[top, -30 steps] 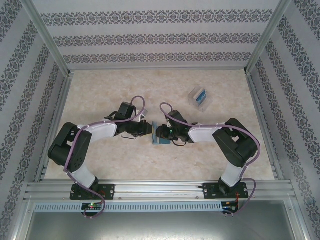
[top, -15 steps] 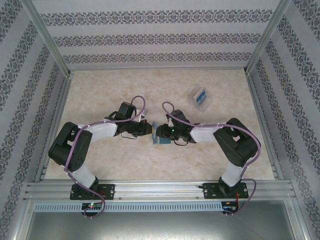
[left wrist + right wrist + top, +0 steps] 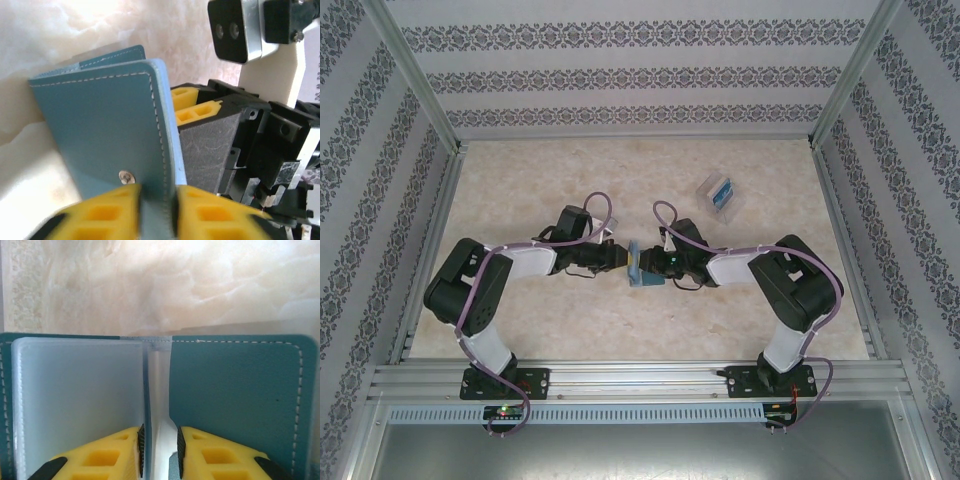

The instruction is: Put the credit cards into the card holder

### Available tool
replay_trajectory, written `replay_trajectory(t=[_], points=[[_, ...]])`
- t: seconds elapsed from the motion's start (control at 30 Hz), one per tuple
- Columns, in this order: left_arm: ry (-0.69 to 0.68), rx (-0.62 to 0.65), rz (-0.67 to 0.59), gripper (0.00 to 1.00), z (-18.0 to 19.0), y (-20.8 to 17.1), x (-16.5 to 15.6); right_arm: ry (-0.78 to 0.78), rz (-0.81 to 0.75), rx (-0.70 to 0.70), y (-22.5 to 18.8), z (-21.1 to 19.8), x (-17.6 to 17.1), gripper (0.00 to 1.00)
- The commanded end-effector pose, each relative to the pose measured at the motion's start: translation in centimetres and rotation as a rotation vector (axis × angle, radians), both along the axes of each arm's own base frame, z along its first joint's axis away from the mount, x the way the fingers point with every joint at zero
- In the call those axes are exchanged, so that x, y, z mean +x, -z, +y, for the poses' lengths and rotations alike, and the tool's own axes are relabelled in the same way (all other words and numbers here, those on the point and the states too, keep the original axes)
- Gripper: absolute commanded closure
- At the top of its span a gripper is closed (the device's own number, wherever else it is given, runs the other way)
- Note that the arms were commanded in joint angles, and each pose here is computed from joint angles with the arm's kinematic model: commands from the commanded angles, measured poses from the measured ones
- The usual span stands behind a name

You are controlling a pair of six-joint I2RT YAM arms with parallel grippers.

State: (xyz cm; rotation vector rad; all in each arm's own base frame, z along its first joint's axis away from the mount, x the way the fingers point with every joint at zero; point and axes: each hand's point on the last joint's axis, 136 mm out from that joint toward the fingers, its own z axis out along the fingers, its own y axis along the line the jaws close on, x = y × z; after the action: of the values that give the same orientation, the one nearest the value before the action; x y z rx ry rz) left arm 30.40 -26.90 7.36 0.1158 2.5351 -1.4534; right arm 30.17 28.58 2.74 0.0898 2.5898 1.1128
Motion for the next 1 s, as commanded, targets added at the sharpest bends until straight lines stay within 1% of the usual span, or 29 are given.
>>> replay_trajectory(t=[0.0, 0.13, 0.27, 0.4, 0.43, 0.47, 0.5, 0.53, 0.67, 0.8, 0.87, 0.97], points=[[-0.012, -0.034, -0.017, 0.56, 0.2, 0.0, 0.2, -0.009, 0.083, -0.069, 3.2, -1.0, -1.7, 0.73], [-0.013, -0.041, -0.018, 0.56, 0.4, -0.3, 0.2, -0.007, 0.087, -0.076, 3.3, -1.1, -1.7, 0.74], [-0.018, -0.045, -0.02, 0.65, 0.5, -0.3, 0.3, -0.017, 0.078, -0.081, 3.2, -0.8, -1.7, 0.74], [-0.024, -0.055, -0.026, 0.65, 0.6, -0.5, 0.4, -0.026, 0.081, -0.079, 3.2, -0.4, -1.8, 0.74], [-0.021, -0.055, -0.025, 0.63, 0.6, -0.5, 0.4, -0.029, 0.077, -0.083, 3.2, -0.4, -1.8, 0.75], [-0.017, -0.057, -0.026, 0.53, 0.5, -0.6, 0.4, -0.031, 0.076, -0.089, 3.2, -0.3, -1.8, 0.74], [-0.018, -0.059, -0.024, 0.41, 0.5, -0.6, 0.4, -0.03, 0.075, -0.097, 3.2, -0.4, -1.8, 0.74], [-0.019, -0.062, -0.026, 0.37, 0.5, -0.7, 0.5, -0.027, 0.081, -0.102, 3.3, -0.4, -1.9, 0.74], [-0.016, -0.056, -0.029, 0.36, 0.5, -0.8, 0.6, -0.031, 0.079, -0.116, 3.4, -0.2, -2.0, 0.74], [-0.014, -0.046, -0.022, 0.43, 0.5, -0.5, 0.7, -0.027, 0.087, -0.122, 3.6, -0.2, -2.0, 0.74], [-0.015, -0.036, -0.018, 0.43, 0.5, -0.2, 0.7, -0.031, 0.081, -0.125, 3.5, -0.1, -2.0, 0.75], [-0.02, -0.019, -0.007, 0.4, 0.6, 0.2, 0.8, -0.031, 0.084, -0.133, 3.5, -0.2, -2.0, 0.75]])
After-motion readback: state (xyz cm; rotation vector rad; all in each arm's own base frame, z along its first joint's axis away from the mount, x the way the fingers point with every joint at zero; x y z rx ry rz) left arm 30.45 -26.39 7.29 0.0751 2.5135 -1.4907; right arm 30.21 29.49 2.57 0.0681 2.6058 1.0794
